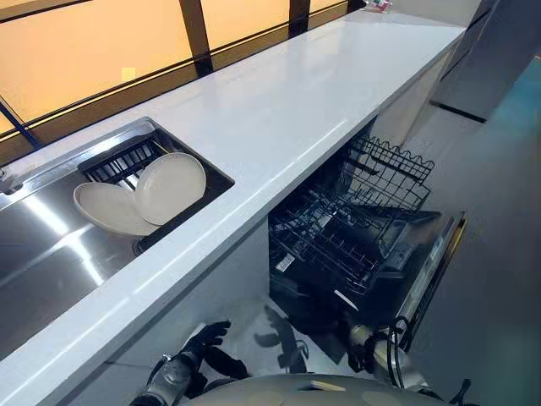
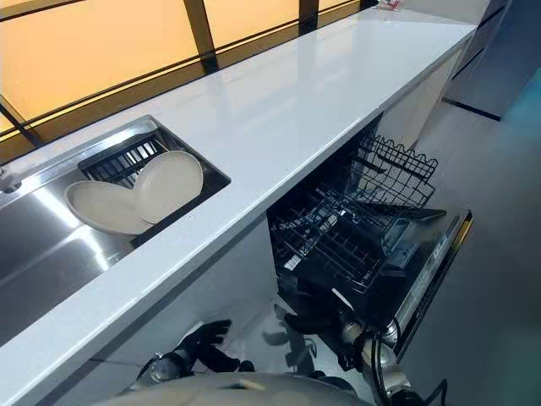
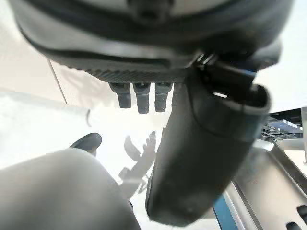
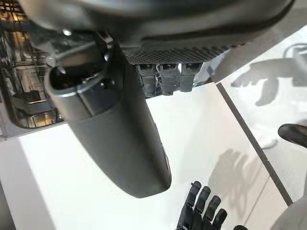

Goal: Pick up plates and place into dishwasher.

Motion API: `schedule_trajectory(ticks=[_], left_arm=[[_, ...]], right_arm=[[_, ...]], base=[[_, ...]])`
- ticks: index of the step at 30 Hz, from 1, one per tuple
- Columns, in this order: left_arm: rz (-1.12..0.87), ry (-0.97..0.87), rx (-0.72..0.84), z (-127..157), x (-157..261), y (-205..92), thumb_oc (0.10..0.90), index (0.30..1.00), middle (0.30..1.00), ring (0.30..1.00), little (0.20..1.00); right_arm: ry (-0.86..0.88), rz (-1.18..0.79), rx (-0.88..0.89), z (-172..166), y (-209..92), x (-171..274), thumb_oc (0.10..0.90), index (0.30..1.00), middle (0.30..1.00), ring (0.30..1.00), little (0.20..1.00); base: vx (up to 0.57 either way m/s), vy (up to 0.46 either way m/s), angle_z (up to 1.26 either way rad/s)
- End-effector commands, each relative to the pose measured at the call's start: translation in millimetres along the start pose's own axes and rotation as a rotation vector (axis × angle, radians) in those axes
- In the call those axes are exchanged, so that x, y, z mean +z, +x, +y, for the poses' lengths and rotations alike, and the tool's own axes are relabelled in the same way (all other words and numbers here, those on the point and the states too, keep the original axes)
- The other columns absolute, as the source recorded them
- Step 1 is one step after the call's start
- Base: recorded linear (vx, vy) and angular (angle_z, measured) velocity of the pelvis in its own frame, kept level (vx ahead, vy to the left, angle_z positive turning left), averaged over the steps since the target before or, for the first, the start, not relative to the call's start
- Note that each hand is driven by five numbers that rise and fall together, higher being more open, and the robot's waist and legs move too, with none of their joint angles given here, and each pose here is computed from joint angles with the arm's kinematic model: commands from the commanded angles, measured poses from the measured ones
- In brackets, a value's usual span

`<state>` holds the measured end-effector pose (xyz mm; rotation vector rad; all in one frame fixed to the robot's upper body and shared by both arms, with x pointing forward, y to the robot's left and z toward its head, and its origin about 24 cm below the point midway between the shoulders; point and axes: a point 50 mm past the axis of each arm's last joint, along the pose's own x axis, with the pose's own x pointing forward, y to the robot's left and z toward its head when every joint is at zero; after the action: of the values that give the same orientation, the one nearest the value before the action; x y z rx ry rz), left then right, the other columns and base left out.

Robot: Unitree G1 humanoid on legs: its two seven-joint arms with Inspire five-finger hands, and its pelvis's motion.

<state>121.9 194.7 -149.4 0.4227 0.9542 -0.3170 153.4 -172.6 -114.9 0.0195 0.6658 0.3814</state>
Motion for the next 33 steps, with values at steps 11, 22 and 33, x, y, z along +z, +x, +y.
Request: schedule_trajectory(ticks=[11, 22, 33], left_arm=[[-0.414, -0.281, -0.125, 12, 81, 4, 0.8, 0.9, 0.9, 0.9, 0.9], [-0.911, -0.113, -0.323, 34, 184, -49, 0.8, 0.9, 0.9, 0.9, 0.9], [-1.081, -0.001, -0.765, 21, 238, -111, 0.8, 0.9, 0.9, 0.9, 0.9]], right_arm=[[0.089, -0.091, -0.007, 6, 21, 29, 0.8, 0.9, 0.9, 0.9, 0.9], [0.03, 0.025, 0.05, 8, 18, 19, 0.8, 0.9, 0.9, 0.9, 0.9], [0.018, 0.06, 0.011, 6, 13, 11, 0.8, 0.9, 0.9, 0.9, 0.9]], base=[[-0.01, -0.012, 0.0], [0.0, 0.006, -0.03], [0.01, 0.003, 0.0]])
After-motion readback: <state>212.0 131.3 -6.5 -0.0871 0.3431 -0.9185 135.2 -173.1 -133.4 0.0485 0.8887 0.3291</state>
